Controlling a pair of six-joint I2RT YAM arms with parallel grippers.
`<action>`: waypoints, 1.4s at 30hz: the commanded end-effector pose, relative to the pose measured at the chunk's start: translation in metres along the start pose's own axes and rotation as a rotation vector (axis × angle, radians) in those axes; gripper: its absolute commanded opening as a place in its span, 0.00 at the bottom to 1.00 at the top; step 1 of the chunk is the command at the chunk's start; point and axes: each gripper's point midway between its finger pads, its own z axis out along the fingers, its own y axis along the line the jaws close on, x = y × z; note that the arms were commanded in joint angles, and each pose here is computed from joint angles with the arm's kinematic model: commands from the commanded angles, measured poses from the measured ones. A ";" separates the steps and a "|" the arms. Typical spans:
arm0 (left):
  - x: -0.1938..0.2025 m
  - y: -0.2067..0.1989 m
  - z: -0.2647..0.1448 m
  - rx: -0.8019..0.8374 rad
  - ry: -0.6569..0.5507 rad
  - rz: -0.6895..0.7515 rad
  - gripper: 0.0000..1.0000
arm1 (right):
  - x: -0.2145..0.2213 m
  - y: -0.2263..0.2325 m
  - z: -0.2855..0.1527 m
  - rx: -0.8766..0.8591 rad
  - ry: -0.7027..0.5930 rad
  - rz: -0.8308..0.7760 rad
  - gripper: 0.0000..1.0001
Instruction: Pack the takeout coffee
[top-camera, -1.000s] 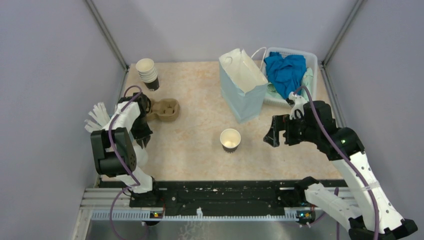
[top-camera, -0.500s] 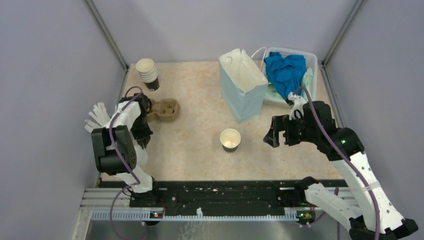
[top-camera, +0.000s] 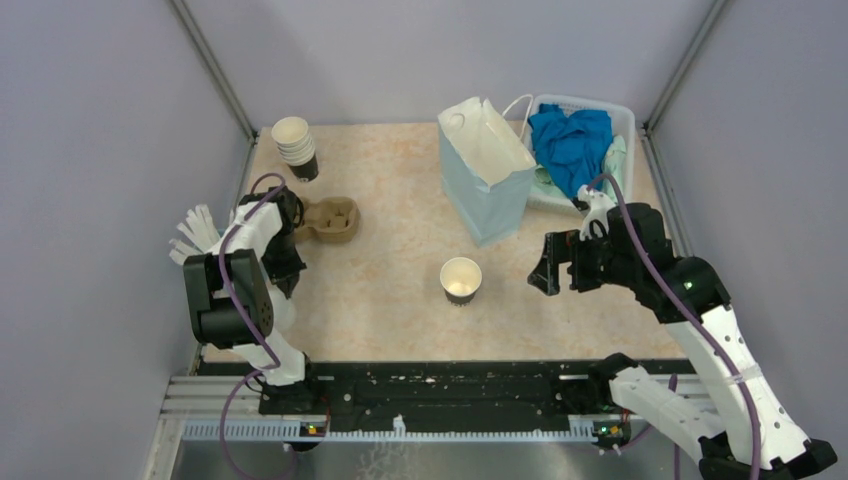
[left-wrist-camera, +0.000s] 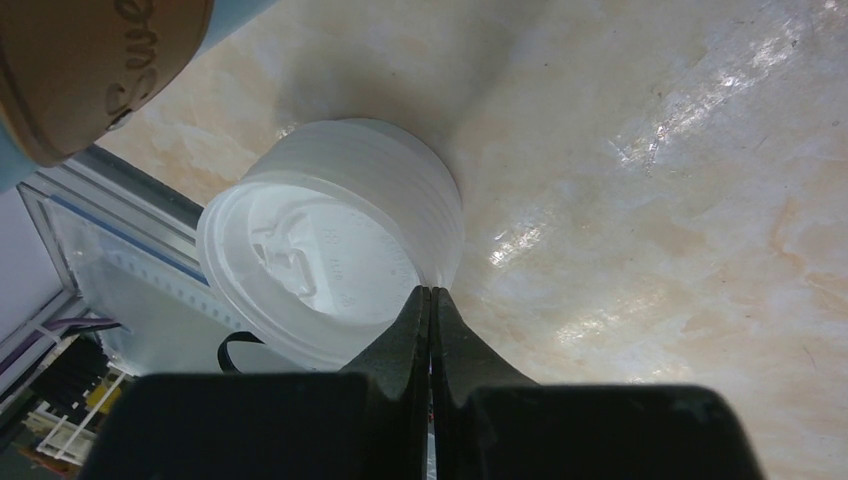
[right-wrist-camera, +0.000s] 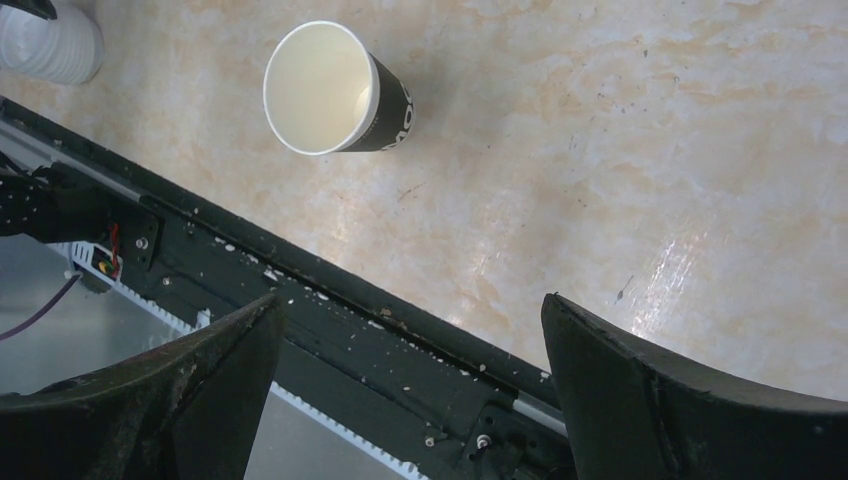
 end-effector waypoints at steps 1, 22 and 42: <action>-0.004 0.004 -0.006 -0.011 -0.004 -0.014 0.00 | -0.007 0.002 -0.003 -0.009 -0.037 -0.025 0.99; 0.003 0.018 -0.026 -0.100 0.046 -0.105 0.00 | -0.004 0.003 -0.001 -0.010 -0.032 -0.033 0.99; 0.019 0.008 -0.026 -0.287 0.045 -0.013 0.00 | -0.005 0.000 -0.002 0.011 -0.033 -0.060 0.99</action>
